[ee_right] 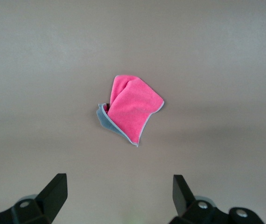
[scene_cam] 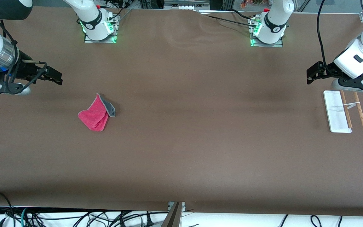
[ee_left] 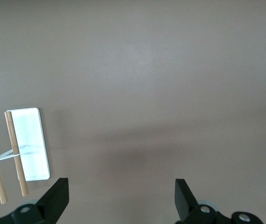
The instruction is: Pass towel and hang on rack
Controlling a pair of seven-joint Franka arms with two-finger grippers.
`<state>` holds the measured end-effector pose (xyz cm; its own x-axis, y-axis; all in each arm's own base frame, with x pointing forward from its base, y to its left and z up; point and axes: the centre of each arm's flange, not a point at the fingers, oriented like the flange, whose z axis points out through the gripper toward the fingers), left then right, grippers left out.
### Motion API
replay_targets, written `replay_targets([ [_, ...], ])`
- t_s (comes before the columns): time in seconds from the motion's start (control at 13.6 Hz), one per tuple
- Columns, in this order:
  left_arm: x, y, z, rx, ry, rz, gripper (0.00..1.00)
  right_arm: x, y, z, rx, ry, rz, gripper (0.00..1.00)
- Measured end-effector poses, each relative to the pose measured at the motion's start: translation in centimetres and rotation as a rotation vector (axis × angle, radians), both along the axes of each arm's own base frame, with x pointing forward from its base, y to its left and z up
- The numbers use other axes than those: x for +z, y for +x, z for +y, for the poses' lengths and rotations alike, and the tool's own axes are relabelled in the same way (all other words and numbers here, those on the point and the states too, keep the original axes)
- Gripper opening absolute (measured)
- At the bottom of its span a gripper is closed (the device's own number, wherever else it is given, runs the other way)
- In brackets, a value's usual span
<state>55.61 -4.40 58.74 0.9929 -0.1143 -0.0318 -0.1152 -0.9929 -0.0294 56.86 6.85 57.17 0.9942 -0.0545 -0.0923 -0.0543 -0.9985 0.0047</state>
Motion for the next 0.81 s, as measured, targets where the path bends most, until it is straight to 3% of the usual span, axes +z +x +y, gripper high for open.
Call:
replay_targets([
  [0.81,0.0,0.0,-0.1,-0.001,0.0,0.0,1.0,-1.4,-0.2,0.0,-0.001,-0.003,0.025,1.0],
])
